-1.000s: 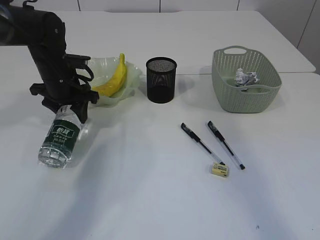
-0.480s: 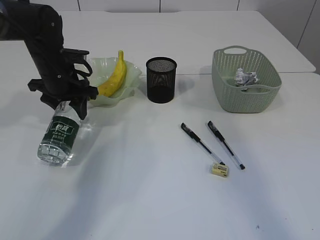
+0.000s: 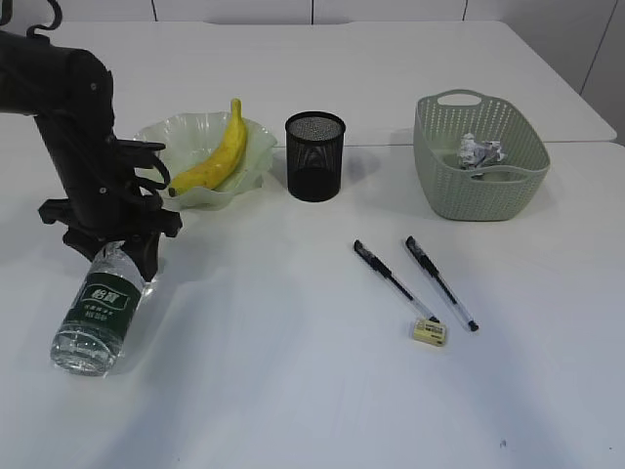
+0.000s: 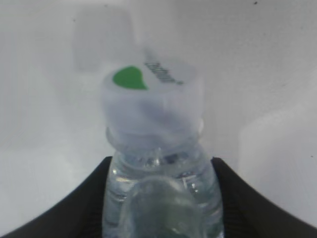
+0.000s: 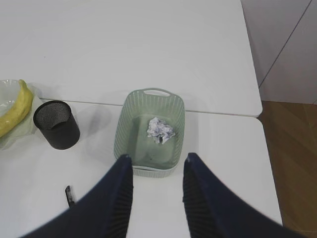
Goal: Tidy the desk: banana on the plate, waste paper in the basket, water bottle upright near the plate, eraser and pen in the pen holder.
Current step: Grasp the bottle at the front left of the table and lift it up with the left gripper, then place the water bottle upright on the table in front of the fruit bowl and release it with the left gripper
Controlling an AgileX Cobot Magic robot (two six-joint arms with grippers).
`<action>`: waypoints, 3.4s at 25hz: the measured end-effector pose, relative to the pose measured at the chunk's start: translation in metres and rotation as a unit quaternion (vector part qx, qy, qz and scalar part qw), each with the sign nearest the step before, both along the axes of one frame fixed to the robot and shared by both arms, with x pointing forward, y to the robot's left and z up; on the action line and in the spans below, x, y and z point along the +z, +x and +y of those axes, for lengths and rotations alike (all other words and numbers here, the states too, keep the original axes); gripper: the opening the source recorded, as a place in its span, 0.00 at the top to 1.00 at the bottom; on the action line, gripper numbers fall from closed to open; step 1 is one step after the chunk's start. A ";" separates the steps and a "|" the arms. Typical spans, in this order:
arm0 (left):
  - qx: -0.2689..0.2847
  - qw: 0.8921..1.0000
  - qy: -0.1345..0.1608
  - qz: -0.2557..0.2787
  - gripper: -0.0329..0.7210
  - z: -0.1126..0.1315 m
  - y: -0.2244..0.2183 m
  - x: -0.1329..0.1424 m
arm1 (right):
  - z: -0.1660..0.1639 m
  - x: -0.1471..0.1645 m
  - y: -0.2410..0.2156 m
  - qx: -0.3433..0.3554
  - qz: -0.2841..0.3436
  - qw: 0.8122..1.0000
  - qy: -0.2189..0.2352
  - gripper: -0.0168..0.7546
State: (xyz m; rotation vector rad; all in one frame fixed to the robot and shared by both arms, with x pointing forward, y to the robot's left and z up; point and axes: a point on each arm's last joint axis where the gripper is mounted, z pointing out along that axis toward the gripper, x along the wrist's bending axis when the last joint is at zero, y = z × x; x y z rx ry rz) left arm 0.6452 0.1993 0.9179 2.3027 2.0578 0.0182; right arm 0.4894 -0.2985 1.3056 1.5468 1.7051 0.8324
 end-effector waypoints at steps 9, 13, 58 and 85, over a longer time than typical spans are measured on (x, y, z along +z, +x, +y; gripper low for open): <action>0.001 0.999 -0.012 -0.048 0.46 0.003 -0.012 0.035 | 0.000 0.000 0.000 0.001 0.000 1.000 0.002 0.64; 0.000 0.997 -0.017 -0.073 0.46 0.005 -0.019 0.058 | 0.001 0.000 0.000 0.003 0.000 1.000 0.003 0.64; -0.027 0.826 -0.118 -0.551 0.46 0.029 -0.118 0.093 | 0.001 0.000 0.000 0.007 0.000 1.000 0.000 0.64; 0.011 0.753 -0.079 -0.653 0.46 0.074 -0.107 0.078 | 0.001 0.000 0.000 0.017 -0.001 1.000 -0.013 0.64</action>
